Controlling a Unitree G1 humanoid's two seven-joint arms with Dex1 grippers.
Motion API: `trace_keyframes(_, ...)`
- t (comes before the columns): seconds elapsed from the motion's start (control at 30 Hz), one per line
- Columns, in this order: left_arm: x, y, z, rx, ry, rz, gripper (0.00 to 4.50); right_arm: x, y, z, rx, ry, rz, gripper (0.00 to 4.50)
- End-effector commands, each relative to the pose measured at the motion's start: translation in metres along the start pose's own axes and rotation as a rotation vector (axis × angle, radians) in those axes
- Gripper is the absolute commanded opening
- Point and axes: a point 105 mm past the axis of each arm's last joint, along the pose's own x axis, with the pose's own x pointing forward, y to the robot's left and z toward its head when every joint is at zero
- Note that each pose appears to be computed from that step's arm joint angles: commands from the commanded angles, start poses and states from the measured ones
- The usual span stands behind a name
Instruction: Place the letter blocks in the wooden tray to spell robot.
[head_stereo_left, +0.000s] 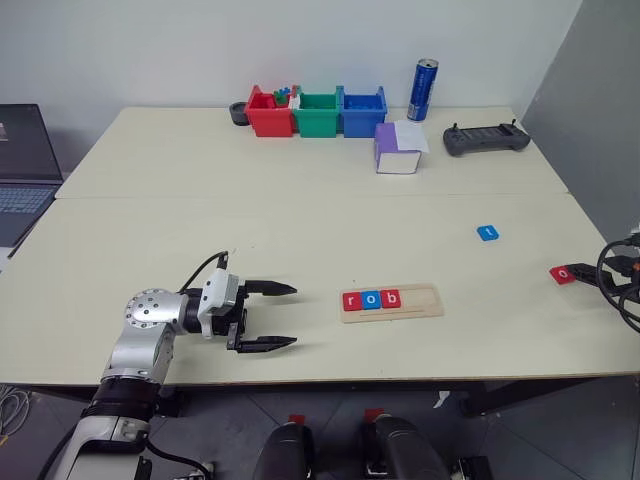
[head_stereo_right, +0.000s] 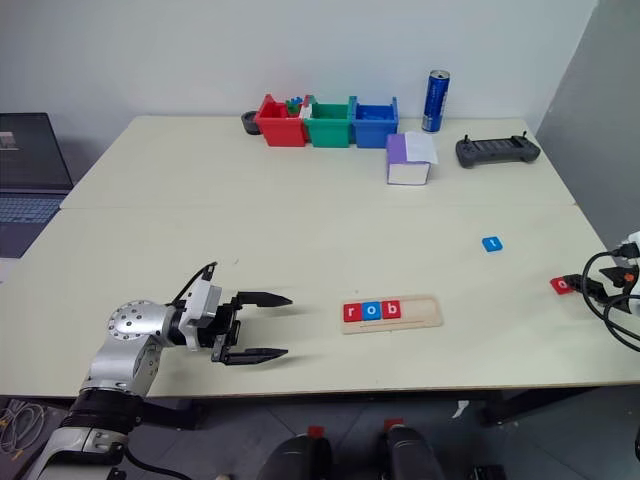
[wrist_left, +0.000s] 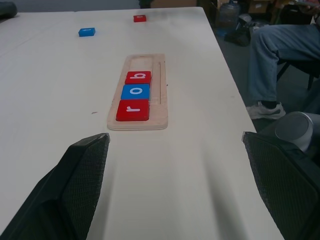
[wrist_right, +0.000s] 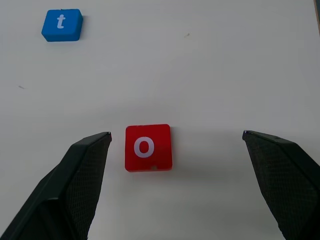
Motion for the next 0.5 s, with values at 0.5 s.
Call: trace_keyframes(0.5,-0.004,0.003,0.010,0.047,0.003,0.019,4.50,0.031,0.011,-0.013,0.052,-0.024,-0.024,4.47)
